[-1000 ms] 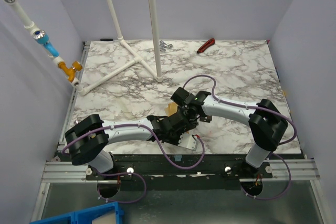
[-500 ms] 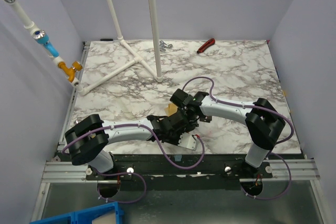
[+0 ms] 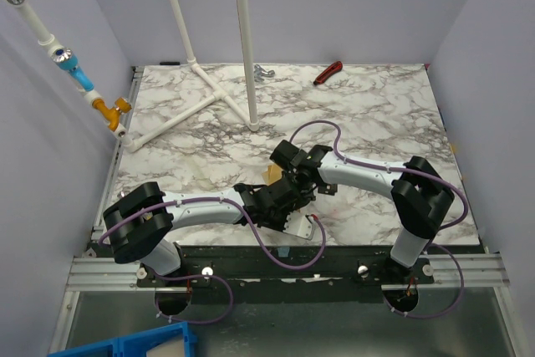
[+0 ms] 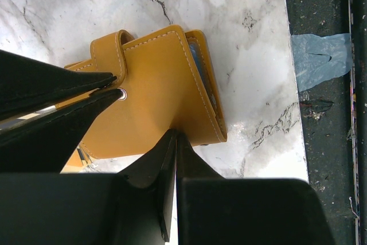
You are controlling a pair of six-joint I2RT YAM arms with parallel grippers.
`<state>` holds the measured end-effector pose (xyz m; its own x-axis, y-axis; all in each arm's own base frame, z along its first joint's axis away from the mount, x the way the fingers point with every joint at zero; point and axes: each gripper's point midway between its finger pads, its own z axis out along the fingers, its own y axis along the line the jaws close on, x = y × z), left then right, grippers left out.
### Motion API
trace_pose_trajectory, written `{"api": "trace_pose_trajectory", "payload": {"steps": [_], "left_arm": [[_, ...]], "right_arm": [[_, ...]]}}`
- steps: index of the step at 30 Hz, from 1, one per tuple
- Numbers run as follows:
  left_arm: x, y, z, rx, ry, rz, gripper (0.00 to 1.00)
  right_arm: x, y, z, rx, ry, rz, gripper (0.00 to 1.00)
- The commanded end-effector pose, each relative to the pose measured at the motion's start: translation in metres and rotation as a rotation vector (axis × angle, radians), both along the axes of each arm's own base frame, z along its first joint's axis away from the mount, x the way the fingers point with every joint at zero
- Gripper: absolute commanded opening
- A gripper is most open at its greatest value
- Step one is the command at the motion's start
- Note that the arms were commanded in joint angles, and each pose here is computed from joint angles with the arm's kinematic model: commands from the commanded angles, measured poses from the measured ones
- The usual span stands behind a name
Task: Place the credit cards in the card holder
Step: Close the card holder at the center of the board.
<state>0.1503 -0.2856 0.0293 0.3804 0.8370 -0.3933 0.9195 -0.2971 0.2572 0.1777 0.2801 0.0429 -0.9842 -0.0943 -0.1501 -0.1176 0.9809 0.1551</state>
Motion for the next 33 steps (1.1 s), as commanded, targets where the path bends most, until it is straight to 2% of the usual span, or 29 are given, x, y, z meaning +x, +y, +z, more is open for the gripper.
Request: {"api": "trace_pose_trajectory", "payload": {"steps": [1, 15, 33], "left_arm": [[-0.002, 0.007, -0.009, 0.034, 0.023, 0.007, 0.04], [-0.002, 0.007, -0.008, 0.037, 0.023, 0.008, 0.04], [-0.002, 0.008, -0.006, 0.04, 0.025, 0.004, 0.04]], "right_arm": [[0.009, 0.009, 0.008, 0.018, -0.035, -0.012, 0.01], [-0.006, 0.013, -0.015, 0.028, 0.053, 0.026, 0.01], [-0.002, 0.012, -0.032, -0.008, 0.076, 0.061, 0.01]]}}
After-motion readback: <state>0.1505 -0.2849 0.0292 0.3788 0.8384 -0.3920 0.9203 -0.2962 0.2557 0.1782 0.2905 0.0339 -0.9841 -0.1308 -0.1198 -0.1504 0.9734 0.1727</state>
